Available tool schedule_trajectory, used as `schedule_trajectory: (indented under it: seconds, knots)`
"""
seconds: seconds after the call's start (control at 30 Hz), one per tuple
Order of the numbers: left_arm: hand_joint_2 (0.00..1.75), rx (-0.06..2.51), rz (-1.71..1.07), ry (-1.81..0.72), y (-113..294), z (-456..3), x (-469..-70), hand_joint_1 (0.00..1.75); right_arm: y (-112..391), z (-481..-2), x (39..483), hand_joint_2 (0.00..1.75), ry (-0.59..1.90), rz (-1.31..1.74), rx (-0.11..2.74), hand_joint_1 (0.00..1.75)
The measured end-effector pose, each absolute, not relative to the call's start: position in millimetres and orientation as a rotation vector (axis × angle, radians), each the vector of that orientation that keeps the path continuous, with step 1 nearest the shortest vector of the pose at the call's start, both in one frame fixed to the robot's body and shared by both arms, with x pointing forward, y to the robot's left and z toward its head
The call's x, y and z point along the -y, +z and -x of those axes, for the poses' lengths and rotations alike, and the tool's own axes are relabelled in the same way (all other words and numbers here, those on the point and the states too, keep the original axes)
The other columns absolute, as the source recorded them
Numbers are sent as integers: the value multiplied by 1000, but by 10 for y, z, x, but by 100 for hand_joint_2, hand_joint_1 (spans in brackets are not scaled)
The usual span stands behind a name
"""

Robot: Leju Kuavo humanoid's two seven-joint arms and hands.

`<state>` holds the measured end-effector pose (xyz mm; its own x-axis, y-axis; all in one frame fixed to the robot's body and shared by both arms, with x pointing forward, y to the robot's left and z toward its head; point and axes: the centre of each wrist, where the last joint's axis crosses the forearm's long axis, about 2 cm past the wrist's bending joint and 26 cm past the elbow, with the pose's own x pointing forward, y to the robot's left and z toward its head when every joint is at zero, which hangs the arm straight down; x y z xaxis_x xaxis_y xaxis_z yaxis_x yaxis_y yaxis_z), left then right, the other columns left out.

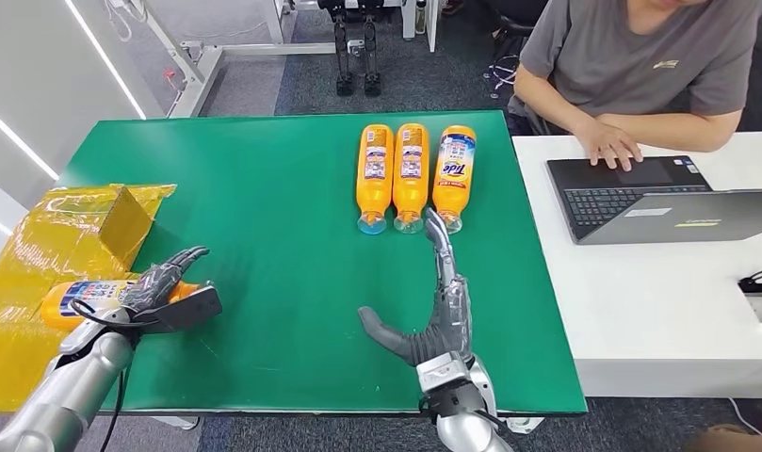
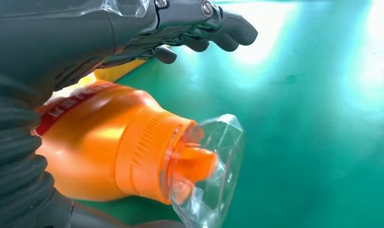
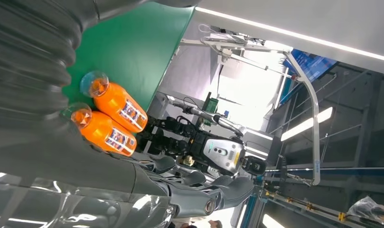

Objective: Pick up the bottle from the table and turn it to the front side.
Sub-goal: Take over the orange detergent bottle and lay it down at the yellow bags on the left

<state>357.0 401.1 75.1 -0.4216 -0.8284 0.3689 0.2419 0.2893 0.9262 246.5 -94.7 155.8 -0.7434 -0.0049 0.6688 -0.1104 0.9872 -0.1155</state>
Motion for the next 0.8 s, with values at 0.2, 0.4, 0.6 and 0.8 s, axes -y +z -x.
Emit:
schedule_trajectory:
  seconds: [0.2,0.4,0.6,0.8]
  knots:
    - [175,1680,-698,-1251,782,-3586,-3975,0,1528,-2444,962,175,185,-77,2399,0]
    - [175,1805,-789,-1103,820,-3585,-3866,0,1520,-2442,961,175,176,-85,2398,0]
    - [175,1876,-855,-1017,832,-3523,-3835,0,1521,-2452,948,175,170,-101,2396,0]
    - [175,1911,-846,-919,800,-3408,-3835,0,1525,-2482,933,175,168,-118,2392,0]
